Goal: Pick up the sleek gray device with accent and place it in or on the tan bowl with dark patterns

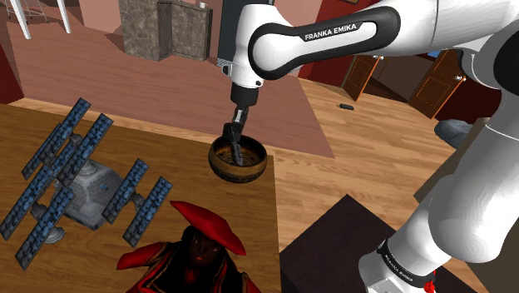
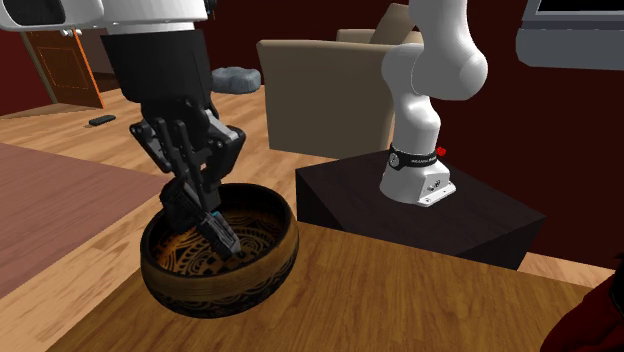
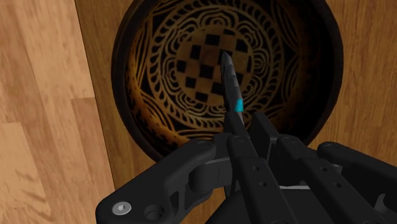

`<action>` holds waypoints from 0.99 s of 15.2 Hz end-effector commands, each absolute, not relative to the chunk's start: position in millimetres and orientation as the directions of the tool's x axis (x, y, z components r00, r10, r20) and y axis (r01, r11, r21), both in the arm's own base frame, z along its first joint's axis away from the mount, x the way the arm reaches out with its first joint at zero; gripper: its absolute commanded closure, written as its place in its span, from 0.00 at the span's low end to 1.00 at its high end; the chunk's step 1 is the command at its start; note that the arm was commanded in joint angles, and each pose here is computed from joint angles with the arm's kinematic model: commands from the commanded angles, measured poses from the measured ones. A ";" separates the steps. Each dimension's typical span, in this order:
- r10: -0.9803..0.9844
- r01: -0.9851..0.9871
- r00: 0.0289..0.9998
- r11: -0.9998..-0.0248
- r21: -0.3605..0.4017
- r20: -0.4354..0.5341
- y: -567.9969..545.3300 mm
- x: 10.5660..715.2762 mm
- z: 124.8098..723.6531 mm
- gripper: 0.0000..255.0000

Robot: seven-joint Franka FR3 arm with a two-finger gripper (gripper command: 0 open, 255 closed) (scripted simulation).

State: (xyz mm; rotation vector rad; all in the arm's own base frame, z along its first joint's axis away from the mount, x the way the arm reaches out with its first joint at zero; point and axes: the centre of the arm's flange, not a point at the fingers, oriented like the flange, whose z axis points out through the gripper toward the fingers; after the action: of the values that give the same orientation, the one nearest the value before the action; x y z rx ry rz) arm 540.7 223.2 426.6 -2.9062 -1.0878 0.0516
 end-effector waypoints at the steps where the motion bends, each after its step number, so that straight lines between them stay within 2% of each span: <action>1: 0.657 0.656 0.754 -0.754 -0.047 -0.017 223.1 540.6 424.9 1.00; 6: 0.657 0.656 0.754 -0.754 -0.047 -0.017 223.1 540.6 424.9 1.00; 7: 0.657 0.656 0.754 -0.754 -0.047 -0.017 223.1 540.6 424.9 0.00; 12: 0.657 0.656 0.754 -0.754 -0.047 -0.017 223.1 540.6 424.9 0.00; 15: 0.657 0.656 0.754 -0.754 -0.047 -0.017 222.2 542.4 464.4 0.00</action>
State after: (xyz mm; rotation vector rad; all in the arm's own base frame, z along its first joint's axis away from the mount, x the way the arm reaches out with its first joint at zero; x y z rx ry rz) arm 542.0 223.3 452.4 -2.9064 -1.0881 0.0485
